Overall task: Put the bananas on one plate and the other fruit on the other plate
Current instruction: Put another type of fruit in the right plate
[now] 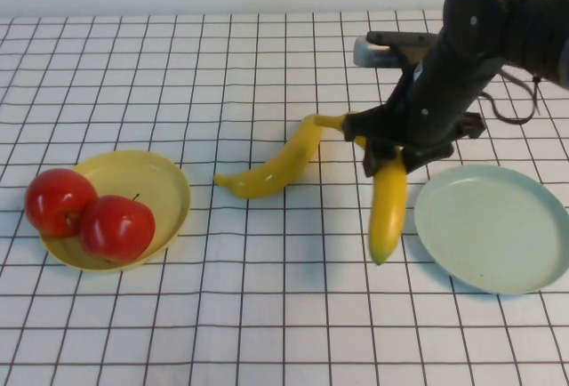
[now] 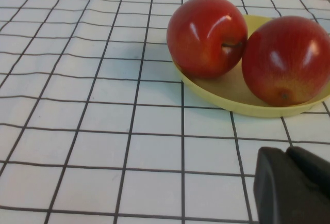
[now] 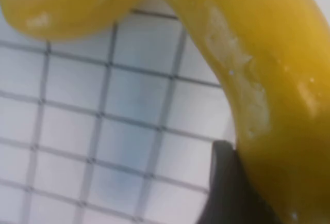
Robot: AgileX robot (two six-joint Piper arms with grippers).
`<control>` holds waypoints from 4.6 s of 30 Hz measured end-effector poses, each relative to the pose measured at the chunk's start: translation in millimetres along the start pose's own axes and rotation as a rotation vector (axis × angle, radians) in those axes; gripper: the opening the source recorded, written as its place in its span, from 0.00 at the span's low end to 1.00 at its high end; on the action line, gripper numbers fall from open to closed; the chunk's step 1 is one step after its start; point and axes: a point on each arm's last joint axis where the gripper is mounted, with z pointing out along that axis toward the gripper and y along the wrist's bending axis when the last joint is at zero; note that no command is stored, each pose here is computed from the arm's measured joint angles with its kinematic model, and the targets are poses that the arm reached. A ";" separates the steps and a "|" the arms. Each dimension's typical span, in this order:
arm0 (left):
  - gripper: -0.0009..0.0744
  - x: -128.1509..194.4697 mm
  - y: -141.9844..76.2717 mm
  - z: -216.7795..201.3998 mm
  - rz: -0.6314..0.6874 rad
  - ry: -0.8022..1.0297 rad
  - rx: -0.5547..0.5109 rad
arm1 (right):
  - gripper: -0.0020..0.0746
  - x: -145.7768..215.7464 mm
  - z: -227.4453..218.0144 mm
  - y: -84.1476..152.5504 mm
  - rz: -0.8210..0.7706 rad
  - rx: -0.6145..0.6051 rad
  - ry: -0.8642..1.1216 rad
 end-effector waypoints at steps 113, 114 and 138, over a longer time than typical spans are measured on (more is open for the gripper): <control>0.01 0.0 0.0 0.0 0.000 0.000 0.000 | 0.46 -78.8 39.3 84.1 -0.108 -0.038 -0.190; 0.01 0.0 0.0 0.0 0.000 0.000 0.000 | 0.46 -79.0 32.2 84.9 -0.119 -0.042 -0.202; 0.01 0.0 0.0 0.0 0.000 0.000 0.000 | 0.46 21.2 -24.3 -38.1 -0.217 0.406 0.088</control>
